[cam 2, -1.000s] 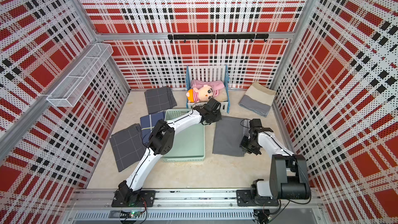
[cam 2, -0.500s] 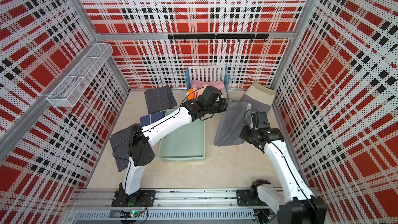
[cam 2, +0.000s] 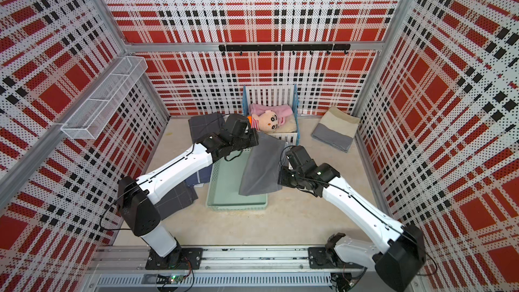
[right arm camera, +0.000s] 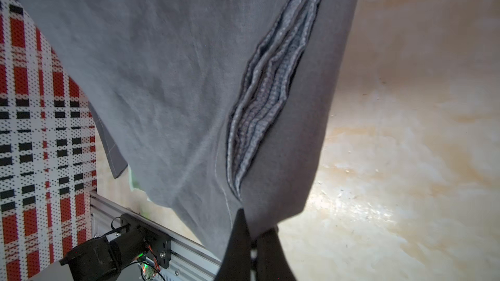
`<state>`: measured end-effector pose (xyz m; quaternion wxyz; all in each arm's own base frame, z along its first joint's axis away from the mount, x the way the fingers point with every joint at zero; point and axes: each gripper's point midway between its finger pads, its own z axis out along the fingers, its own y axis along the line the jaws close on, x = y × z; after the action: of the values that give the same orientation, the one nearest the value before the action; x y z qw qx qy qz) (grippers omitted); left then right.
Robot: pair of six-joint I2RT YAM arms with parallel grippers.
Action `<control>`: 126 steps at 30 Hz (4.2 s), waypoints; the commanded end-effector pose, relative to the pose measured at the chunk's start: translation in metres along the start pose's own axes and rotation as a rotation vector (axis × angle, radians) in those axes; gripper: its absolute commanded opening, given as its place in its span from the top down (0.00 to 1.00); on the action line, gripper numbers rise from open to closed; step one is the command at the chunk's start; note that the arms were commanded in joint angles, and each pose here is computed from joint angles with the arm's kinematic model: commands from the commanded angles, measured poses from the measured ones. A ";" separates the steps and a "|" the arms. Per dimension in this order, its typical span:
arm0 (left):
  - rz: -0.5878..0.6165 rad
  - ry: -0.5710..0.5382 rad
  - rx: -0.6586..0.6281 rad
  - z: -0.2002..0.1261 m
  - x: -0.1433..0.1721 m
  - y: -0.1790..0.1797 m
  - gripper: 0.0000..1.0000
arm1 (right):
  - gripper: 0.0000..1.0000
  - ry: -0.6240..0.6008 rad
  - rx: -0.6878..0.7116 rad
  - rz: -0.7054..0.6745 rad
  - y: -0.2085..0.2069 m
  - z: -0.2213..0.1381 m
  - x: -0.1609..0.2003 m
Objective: Put the folded pillowcase in the basket
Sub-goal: Place the pillowcase in the basket, then move the basket to the center of the board.
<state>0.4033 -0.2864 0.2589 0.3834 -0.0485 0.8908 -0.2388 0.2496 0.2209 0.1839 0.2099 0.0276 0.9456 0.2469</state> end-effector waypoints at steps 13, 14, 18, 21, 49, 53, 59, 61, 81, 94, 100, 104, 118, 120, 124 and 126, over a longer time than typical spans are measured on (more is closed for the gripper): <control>-0.062 -0.023 -0.225 -0.002 -0.007 0.116 1.00 | 1.00 0.109 -0.081 -0.162 0.080 0.085 0.003; -0.061 -0.017 -0.236 0.001 -0.006 0.120 1.00 | 1.00 0.124 -0.076 -0.169 0.079 0.090 0.006; -0.057 0.030 -0.271 0.016 0.008 0.135 1.00 | 1.00 0.166 -0.032 -0.181 0.070 0.108 0.022; -0.048 0.072 -0.297 0.027 0.023 0.144 1.00 | 1.00 0.175 -0.006 -0.176 0.060 0.115 0.028; -0.025 0.110 -0.480 0.046 0.047 0.194 0.87 | 0.55 0.226 0.085 -0.179 0.033 0.107 0.044; -0.007 0.070 -0.472 0.037 0.029 0.185 0.66 | 0.48 0.188 0.111 -0.195 0.039 0.078 0.029; -0.013 0.013 -0.481 0.013 0.005 0.175 0.48 | 0.46 0.114 0.172 -0.235 0.038 0.037 0.008; -0.010 0.024 -0.482 0.007 0.008 0.172 0.48 | 0.46 0.080 0.218 -0.252 0.027 0.030 0.001; -0.001 0.212 -0.703 -0.002 0.096 0.244 0.53 | 0.44 -0.103 0.357 0.028 -0.114 -0.015 -0.086; 0.093 0.277 -0.620 0.014 0.118 0.206 1.00 | 0.46 -0.110 0.390 0.116 -0.141 -0.009 -0.103; 0.168 0.345 -0.572 0.013 0.152 0.178 1.00 | 0.47 -0.147 0.389 0.187 -0.155 -0.009 -0.124; 0.184 0.363 -0.545 0.012 0.165 0.163 1.00 | 0.46 -0.185 0.424 0.222 -0.172 -0.011 -0.146; 0.206 0.323 -0.502 0.007 0.129 0.143 0.58 | 0.63 -0.301 0.430 0.371 -0.252 0.004 -0.231; 0.227 0.273 -0.497 0.002 0.103 0.132 0.54 | 0.92 -0.305 0.395 0.373 -0.256 0.015 -0.246; 0.249 0.188 -0.451 0.000 0.055 0.107 0.54 | 1.00 -0.353 0.434 0.397 -0.275 0.032 -0.270; 0.248 0.149 -0.439 0.001 0.035 0.099 0.56 | 1.00 -0.374 0.456 0.418 -0.286 0.039 -0.282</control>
<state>0.3752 -0.2151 0.1681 0.3020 -0.0143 0.9532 -0.0072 0.5134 -0.0445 0.1224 0.2837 0.2945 0.9104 0.0623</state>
